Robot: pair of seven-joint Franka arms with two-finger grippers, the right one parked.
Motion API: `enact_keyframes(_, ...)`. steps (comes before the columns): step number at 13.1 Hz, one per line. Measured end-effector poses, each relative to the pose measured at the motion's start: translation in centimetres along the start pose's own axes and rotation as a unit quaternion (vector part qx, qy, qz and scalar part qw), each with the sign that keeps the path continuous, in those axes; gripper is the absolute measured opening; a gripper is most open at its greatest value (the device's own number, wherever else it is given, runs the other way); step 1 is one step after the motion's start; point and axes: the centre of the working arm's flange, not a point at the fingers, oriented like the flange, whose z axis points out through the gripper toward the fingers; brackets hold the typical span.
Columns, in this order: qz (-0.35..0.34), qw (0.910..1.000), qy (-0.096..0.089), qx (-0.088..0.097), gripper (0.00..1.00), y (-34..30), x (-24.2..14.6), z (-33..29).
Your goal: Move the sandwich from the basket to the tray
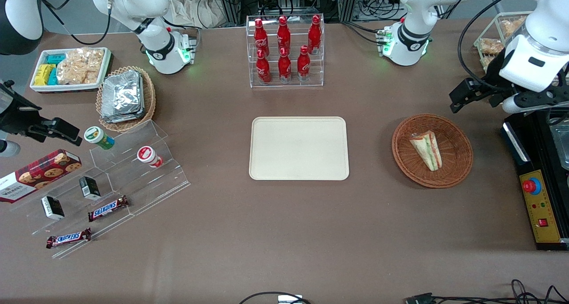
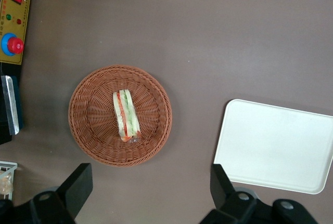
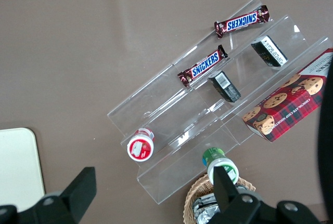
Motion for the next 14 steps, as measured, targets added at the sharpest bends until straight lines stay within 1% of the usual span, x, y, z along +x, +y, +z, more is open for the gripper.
enact_keyframes(2,-0.001,1.0,-0.006,0.002,1.0,-0.2,-0.1,0.1)
enact_keyframes(5,-0.006,0.9997,-0.023,0.009,1.0,-0.7,-0.3,0.6)
enact_keyframes(7,-0.013,0.999,-0.04,0.014,1.0,-1.5,-0.1,2.7)
enact_keyframes(8,-0.015,0.9988,-0.045,0.016,1.0,-1.7,0.1,4.7)
enact_keyframes(9,-0.017,0.9987,-0.045,0.016,1.0,-1.7,0.2,7.0)
enact_keyframes(10,-0.019,0.9989,-0.041,0.016,1.0,-1.9,0.2,9.9)
enact_keyframes(12,-0.032,0.9991,-0.025,0.011,1.0,-3.4,-0.2,16.5)
enact_keyframes(14,-0.043,0.999,-0.007,0.006,1.0,-5.1,-1.6,23.0)
